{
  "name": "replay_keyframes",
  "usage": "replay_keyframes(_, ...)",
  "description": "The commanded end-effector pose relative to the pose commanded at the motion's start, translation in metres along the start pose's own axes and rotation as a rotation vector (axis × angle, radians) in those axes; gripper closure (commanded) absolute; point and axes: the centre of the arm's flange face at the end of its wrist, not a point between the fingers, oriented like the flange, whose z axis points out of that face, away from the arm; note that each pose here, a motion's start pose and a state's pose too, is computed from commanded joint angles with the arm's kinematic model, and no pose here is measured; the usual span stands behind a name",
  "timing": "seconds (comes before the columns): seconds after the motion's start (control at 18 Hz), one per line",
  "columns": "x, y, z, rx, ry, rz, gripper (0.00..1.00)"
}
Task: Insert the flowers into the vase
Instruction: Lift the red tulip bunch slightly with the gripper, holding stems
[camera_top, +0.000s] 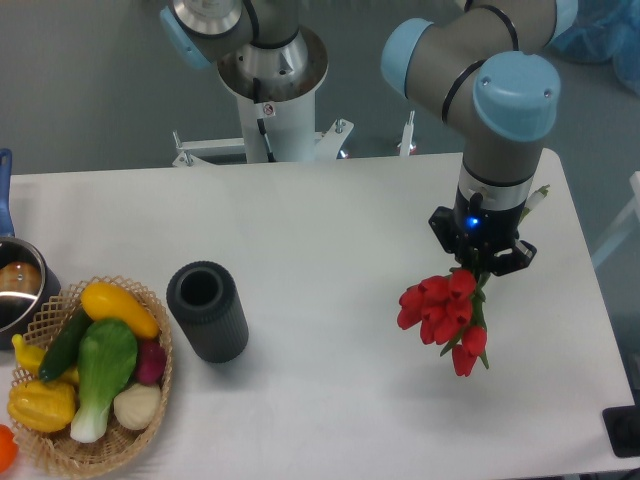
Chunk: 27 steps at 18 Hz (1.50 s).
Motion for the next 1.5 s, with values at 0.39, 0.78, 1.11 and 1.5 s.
replay_keyframes(0.39,0.004,-0.003,0.003,0.002,0.007,0.006,1.0)
replay_keyframes(0.78,0.022,-0.014,-0.007,0.073,0.023,0.009,1.0)
replay_keyframes(1.11,0.031,-0.031,-0.031,0.28,0.019,-0.122,1.0)
replay_keyframes(1.5,0.033,-0.041,-0.04,0.372,0.009,-0.192,1.0)
